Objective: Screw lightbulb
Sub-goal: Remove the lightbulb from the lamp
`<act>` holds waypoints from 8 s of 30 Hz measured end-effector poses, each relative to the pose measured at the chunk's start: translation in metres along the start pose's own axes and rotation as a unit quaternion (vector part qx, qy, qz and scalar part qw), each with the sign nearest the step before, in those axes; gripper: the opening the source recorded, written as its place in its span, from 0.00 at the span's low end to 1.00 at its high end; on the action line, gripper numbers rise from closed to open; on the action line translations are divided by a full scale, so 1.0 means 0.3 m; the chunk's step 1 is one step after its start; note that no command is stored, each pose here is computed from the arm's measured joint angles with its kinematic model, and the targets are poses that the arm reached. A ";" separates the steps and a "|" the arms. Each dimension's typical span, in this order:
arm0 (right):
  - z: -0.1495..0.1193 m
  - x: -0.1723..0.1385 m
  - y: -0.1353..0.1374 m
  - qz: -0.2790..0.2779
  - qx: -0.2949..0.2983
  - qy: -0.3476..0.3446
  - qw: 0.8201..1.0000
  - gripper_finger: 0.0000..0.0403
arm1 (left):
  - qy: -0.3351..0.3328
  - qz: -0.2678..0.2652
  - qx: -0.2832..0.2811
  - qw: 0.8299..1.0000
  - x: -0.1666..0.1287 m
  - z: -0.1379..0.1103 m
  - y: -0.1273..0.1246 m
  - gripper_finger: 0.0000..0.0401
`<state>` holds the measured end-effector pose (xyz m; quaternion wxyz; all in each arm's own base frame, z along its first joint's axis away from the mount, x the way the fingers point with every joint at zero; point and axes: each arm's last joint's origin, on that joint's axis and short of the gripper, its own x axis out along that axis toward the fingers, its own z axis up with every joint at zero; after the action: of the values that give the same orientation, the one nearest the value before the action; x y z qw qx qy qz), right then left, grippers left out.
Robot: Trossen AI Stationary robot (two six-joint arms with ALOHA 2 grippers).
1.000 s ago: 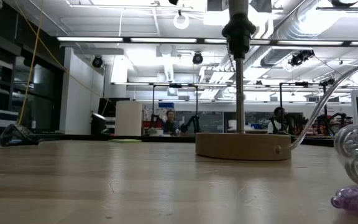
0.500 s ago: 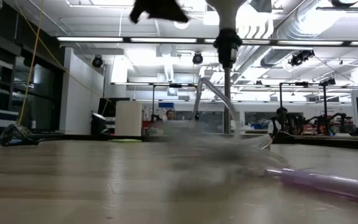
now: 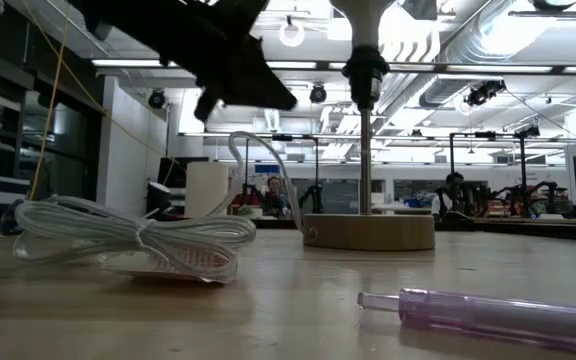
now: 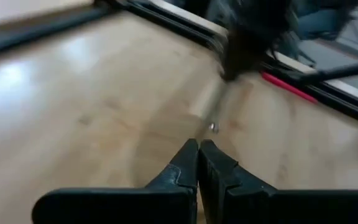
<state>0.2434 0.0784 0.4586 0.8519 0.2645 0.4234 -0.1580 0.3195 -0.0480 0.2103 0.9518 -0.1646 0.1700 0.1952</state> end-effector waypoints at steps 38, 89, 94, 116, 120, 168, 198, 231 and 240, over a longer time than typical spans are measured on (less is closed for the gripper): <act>-0.374 0.431 -0.046 -0.165 -0.033 -0.302 0.938 0.57 | 0.120 -0.077 -0.029 0.989 0.218 -0.163 -0.002 0.00; -0.413 0.379 -0.489 0.100 -0.232 -0.409 0.877 0.52 | 0.062 -0.067 -0.117 0.989 0.274 -0.077 0.093 0.00; -0.356 0.431 -0.497 0.117 -0.245 -0.408 0.872 0.52 | 0.042 -0.057 -0.113 0.991 0.279 -0.084 0.083 0.00; -0.251 0.591 -0.497 0.174 -0.263 -0.418 0.852 0.52 | 0.043 -0.028 -0.100 0.994 0.385 -0.241 0.115 0.00; -0.235 0.614 -0.511 0.181 -0.275 -0.418 0.846 0.52 | 0.043 -0.024 -0.098 0.994 0.388 -0.247 0.116 0.00; -0.012 0.645 -0.543 0.402 -0.386 -0.287 0.779 0.37 | 0.057 -0.019 -0.073 0.996 0.377 -0.274 0.095 0.00; -0.072 0.612 -0.464 0.277 -0.352 -0.282 0.848 0.37 | 0.046 0.065 -0.103 0.991 0.344 -0.372 0.035 0.00; -0.235 0.569 -0.258 -0.008 -0.172 -0.393 0.903 0.37 | 0.045 0.066 -0.103 0.991 0.347 -0.370 0.039 0.00; -0.250 0.577 -0.242 -0.044 -0.118 -0.417 0.900 0.37 | 0.041 0.067 -0.095 0.992 0.362 -0.354 0.063 0.00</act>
<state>0.2621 0.0555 0.2587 0.9677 0.0530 0.0561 -0.2402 0.3781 -0.0377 0.0690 0.9090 -0.2505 0.1997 0.2666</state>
